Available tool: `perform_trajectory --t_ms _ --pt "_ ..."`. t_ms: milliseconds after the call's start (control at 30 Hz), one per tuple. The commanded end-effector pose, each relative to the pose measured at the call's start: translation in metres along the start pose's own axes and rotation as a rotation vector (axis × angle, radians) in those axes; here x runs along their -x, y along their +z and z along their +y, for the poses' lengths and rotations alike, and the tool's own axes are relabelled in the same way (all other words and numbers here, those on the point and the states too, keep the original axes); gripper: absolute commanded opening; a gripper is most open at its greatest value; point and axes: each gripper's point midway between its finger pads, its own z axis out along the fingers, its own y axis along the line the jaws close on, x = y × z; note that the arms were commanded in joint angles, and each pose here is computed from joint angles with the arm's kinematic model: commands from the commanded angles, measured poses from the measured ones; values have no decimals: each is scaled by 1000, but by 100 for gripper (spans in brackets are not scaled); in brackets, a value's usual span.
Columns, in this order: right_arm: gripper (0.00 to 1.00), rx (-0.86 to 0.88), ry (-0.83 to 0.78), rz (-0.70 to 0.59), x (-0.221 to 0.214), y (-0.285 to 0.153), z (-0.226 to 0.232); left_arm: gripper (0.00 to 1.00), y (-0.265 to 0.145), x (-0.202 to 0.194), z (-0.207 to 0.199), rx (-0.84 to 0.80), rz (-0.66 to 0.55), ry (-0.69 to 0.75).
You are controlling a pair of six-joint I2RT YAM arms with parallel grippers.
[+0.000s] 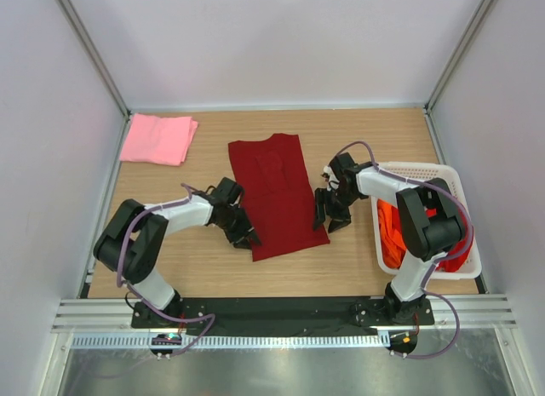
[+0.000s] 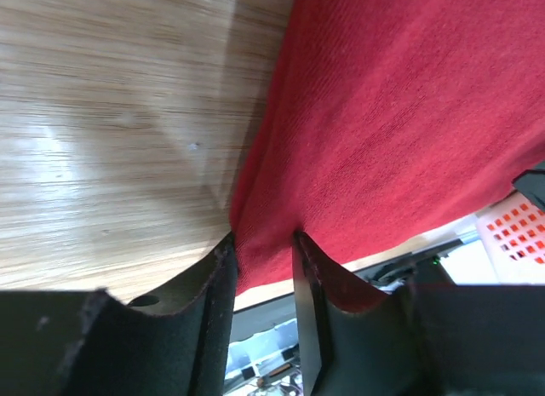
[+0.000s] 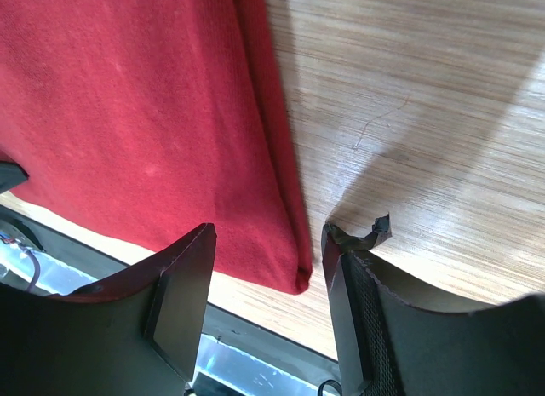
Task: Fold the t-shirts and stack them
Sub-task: Fold the tshirt
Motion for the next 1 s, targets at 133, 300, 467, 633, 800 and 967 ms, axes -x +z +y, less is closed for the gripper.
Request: perform_trajectory --t_ms 133,300,467,633,800,967 --pt "60 -12 3 -23 0 -6 -1 22 27 8 63 223 -89 -16" --pt "62 -15 12 -23 -5 -3 -5 11 26 10 66 245 -93 9" --pt "62 5 2 -13 -2 3 -2 7 25 10 68 259 -85 17" --pt "59 25 3 -6 5 16 -1 7 25 10 67 259 -80 26" --pt "59 26 -23 -13 5 26 3 6 24 9 68 264 -77 32" --pt "50 39 -24 -25 6 30 5 6 24 9 70 269 -76 40"
